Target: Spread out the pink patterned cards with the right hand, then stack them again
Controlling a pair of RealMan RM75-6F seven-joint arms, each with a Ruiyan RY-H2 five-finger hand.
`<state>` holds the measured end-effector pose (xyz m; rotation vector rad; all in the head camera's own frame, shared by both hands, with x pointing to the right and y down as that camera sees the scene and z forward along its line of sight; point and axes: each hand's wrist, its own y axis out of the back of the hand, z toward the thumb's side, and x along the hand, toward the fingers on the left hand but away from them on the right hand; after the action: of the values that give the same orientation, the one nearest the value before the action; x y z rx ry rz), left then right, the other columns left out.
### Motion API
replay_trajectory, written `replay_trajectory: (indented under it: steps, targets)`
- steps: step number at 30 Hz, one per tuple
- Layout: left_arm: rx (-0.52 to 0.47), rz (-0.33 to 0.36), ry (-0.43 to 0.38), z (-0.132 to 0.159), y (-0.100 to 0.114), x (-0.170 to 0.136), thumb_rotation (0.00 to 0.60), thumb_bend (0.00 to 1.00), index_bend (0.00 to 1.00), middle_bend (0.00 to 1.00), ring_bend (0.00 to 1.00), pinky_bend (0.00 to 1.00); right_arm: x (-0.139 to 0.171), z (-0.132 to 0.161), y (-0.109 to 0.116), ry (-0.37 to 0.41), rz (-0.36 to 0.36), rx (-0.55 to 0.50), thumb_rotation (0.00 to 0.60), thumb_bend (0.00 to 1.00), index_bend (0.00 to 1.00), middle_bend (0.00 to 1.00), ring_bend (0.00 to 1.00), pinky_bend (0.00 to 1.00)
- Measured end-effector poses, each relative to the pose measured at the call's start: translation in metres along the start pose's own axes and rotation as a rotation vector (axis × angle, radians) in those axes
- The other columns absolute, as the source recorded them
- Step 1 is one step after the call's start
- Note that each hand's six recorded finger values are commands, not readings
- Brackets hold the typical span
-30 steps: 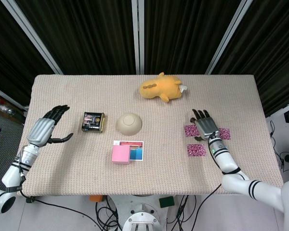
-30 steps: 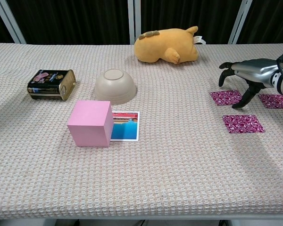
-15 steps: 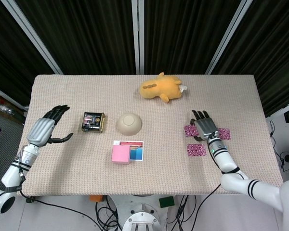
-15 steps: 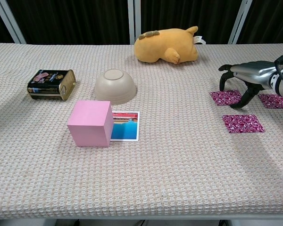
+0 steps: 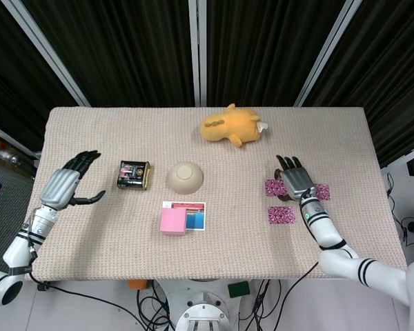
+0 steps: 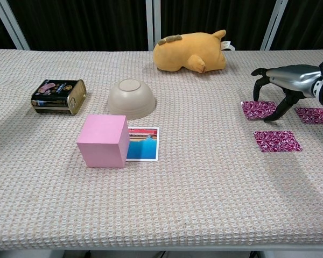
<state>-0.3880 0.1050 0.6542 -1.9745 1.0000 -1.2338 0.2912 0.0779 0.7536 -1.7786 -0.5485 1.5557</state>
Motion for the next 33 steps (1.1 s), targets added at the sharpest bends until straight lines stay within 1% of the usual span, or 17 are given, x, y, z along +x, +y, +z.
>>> replay_trajectory:
  steps: [5, 8, 11, 18, 23, 30, 33]
  targets:
    - [-0.002, 0.005, 0.001, 0.000, 0.002, -0.001, 0.318, 0.23, 0.04, 0.05, 0.02, 0.14, 0.012, 0.002, 0.007, 0.019, -0.018, -0.018, 0.600, 0.44, 0.44, 0.00, 0.00, 0.00]
    - [-0.003, 0.004, 0.001, -0.001, 0.001, -0.001, 0.317, 0.23, 0.04, 0.05, 0.02, 0.14, 0.022, 0.003, 0.008, 0.033, -0.015, -0.028, 0.600, 0.44, 0.44, 0.00, 0.00, 0.00]
    - [-0.005, 0.001, 0.000, -0.001, -0.001, -0.002, 0.315, 0.23, 0.04, 0.05, 0.02, 0.14, 0.034, 0.005, 0.005, 0.044, 0.002, -0.035, 0.600, 0.44, 0.44, 0.00, 0.00, 0.00]
    - [-0.009, 0.001, -0.004, -0.001, -0.002, -0.003, 0.314, 0.23, 0.04, 0.05, 0.02, 0.14, 0.062, 0.009, -0.010, 0.052, 0.072, -0.032, 0.600, 0.44, 0.44, 0.00, 0.00, 0.00]
    - [-0.005, 0.001, -0.004, -0.002, 0.000, -0.006, 0.316, 0.23, 0.04, 0.05, 0.02, 0.14, 0.071, 0.010, -0.017, 0.040, 0.098, -0.051, 0.600, 0.44, 0.44, 0.00, 0.00, 0.00]
    - [-0.011, 0.010, -0.004, -0.003, 0.003, -0.008, 0.314, 0.23, 0.04, 0.05, 0.02, 0.14, 0.076, 0.012, -0.021, 0.030, 0.104, -0.039, 0.600, 0.44, 0.43, 0.00, 0.00, 0.00]
    - [-0.012, 0.007, -0.002, -0.004, 0.001, -0.008, 0.316, 0.23, 0.04, 0.05, 0.02, 0.14, 0.075, 0.011, -0.022, 0.024, 0.102, -0.024, 0.600, 0.42, 0.41, 0.00, 0.00, 0.00]
